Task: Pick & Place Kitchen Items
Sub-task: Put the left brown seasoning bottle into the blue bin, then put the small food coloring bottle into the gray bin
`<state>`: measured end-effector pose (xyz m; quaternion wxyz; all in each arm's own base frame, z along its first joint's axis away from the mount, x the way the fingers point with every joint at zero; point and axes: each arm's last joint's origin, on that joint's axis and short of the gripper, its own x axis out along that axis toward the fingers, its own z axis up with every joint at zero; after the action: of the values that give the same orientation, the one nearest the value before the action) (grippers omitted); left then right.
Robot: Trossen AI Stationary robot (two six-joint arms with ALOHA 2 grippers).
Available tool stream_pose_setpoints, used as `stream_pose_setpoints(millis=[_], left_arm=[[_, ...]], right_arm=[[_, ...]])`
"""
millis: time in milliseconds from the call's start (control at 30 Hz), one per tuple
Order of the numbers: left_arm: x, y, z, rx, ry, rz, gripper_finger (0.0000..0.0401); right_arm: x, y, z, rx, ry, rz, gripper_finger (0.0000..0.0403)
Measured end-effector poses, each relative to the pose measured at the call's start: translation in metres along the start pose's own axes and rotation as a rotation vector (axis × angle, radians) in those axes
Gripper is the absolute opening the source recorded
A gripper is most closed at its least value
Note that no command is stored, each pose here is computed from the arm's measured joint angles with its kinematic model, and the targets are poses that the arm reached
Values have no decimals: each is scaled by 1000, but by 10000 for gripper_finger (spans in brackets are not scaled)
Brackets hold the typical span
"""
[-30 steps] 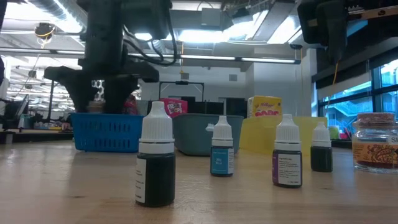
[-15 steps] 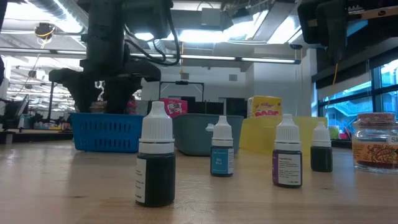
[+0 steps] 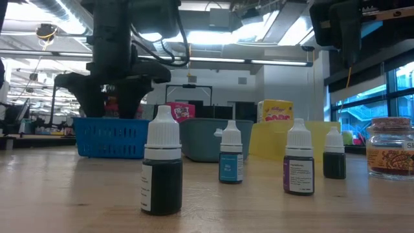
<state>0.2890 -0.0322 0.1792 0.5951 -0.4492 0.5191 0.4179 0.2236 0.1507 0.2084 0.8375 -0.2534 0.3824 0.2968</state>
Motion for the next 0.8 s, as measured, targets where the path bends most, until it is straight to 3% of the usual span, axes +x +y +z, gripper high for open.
stream_pose_setpoints(millis=[433,800], left_arm=[[-3,1,-3,6,90,11,258],[-50,-11,3,47,20,74,259]], right_arm=[[0,0,0,15,4,1,332],[0,0,0,15,3,1,332]])
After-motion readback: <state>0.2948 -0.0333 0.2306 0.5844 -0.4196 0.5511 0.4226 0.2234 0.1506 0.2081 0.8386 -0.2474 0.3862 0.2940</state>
